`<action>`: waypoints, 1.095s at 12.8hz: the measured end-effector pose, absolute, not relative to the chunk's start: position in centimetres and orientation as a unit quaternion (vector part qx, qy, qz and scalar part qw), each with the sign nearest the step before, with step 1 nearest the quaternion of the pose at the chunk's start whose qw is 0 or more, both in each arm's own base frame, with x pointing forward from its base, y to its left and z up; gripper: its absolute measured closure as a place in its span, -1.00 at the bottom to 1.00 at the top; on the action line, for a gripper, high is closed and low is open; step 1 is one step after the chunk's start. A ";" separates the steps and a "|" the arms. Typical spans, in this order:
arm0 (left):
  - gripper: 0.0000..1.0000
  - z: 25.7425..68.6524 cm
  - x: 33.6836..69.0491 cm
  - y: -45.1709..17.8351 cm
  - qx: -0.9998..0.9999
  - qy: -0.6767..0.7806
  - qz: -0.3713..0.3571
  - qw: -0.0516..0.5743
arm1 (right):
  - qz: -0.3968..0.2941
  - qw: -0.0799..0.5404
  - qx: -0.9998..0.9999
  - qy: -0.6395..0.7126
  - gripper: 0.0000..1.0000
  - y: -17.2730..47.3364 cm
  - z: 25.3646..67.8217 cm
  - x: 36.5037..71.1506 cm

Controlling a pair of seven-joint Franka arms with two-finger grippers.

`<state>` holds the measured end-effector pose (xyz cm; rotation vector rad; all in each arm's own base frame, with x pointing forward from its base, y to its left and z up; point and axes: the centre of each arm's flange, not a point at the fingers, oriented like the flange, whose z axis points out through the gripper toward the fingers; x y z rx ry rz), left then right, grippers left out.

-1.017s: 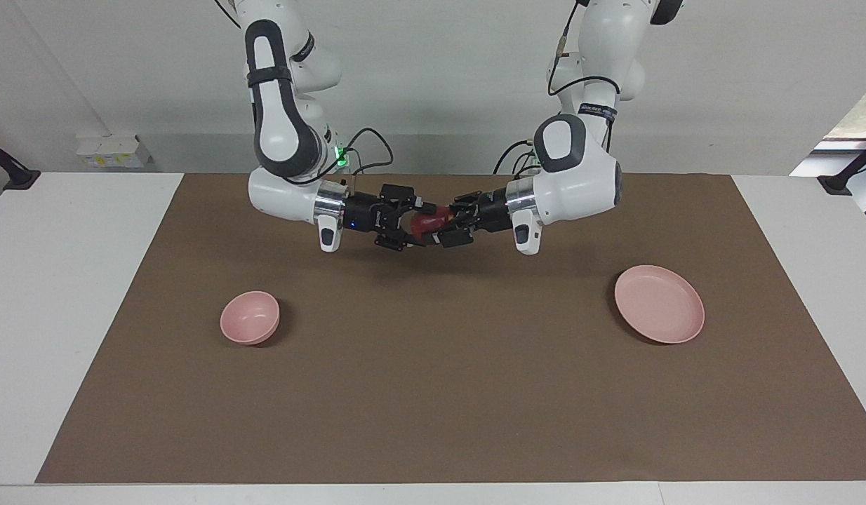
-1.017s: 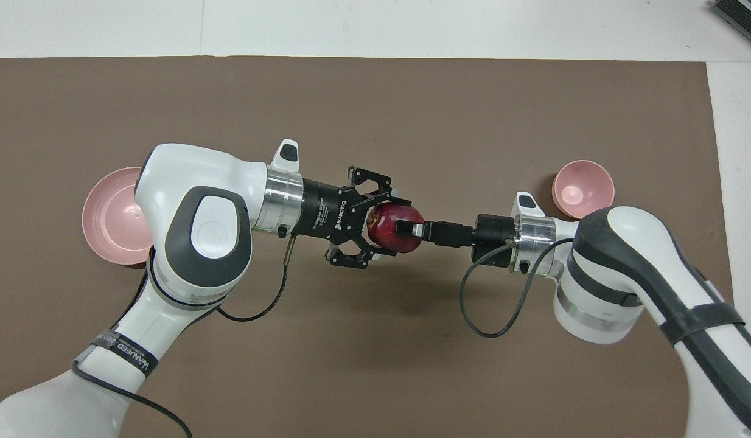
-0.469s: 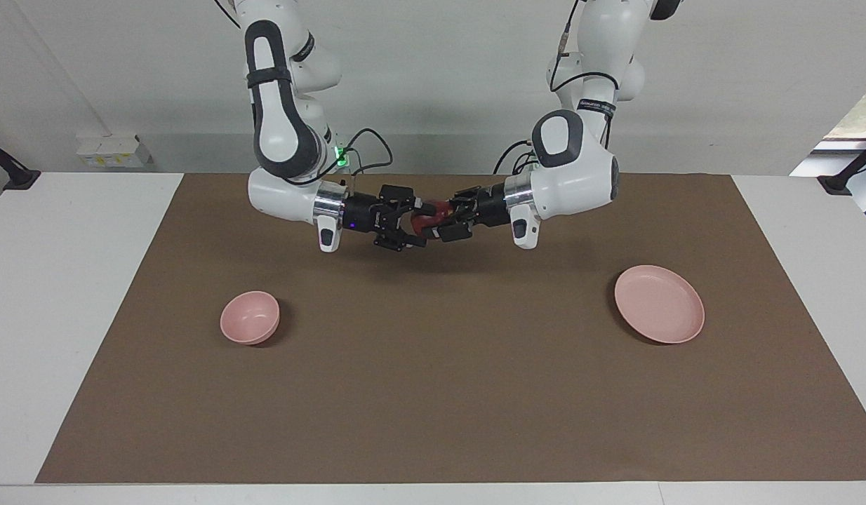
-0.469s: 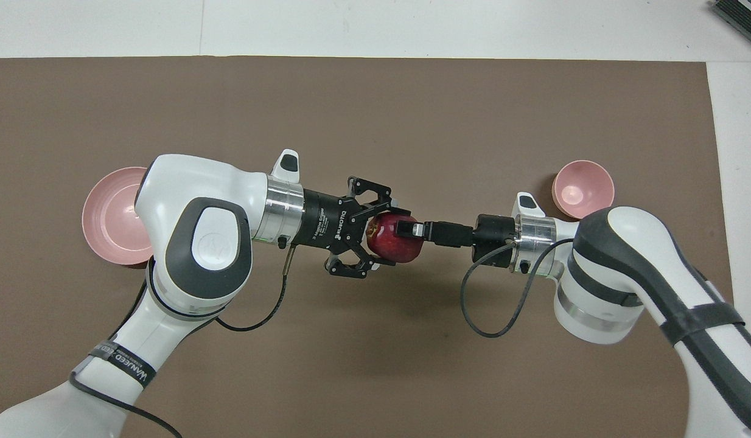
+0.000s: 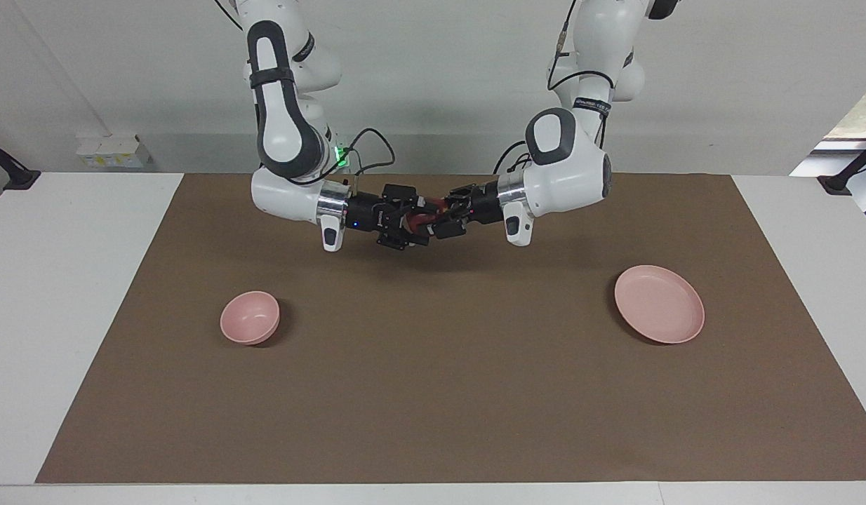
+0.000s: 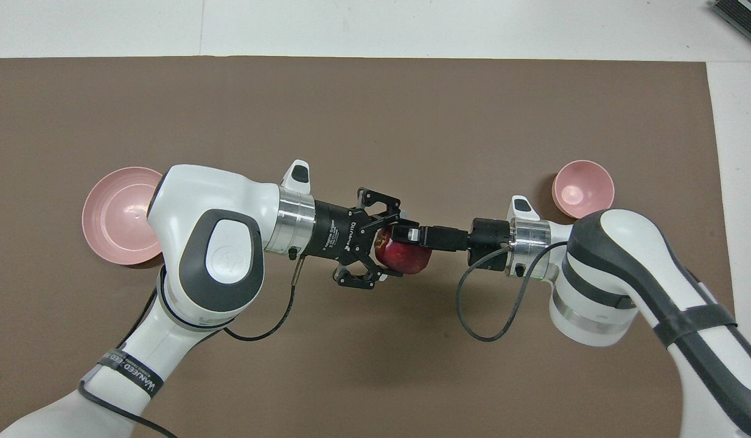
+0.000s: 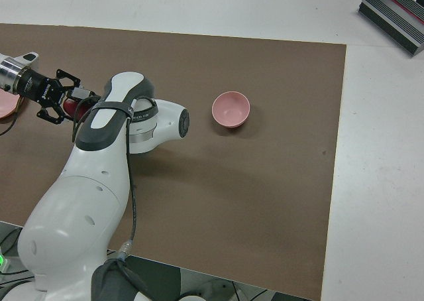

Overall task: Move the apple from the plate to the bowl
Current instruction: 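Close the right gripper on the apple while the left gripper opens, then carry the apple with the right gripper while the left gripper withdraws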

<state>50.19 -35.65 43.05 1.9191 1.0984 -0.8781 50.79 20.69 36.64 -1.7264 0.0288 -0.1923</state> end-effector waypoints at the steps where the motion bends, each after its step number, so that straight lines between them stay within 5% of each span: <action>1: -0.62 42.9 50.1 -35.7 0.749 0.429 -0.343 0.371 | -0.087 0.645 -0.759 0.009 -1.00 20.7 36.6 50.6; 5: -0.62 42.5 49.7 -35.9 0.750 0.430 -0.344 0.367 | -0.092 0.642 -0.761 0.001 -0.76 20.4 36.3 50.2; 9: -0.63 42.5 49.7 -36.0 0.750 0.430 -0.343 0.367 | -0.091 0.640 -0.763 -0.002 -0.76 20.3 36.3 50.3; 11: -0.99 42.9 49.5 -36.1 0.744 0.441 -0.349 0.362 | -0.083 0.621 -0.779 -0.024 -0.76 19.9 35.9 50.1; 14: -1.00 43.6 49.7 -35.7 0.737 0.451 -0.348 0.363 | -0.073 0.580 -0.809 -0.065 -0.76 17.8 35.4 50.3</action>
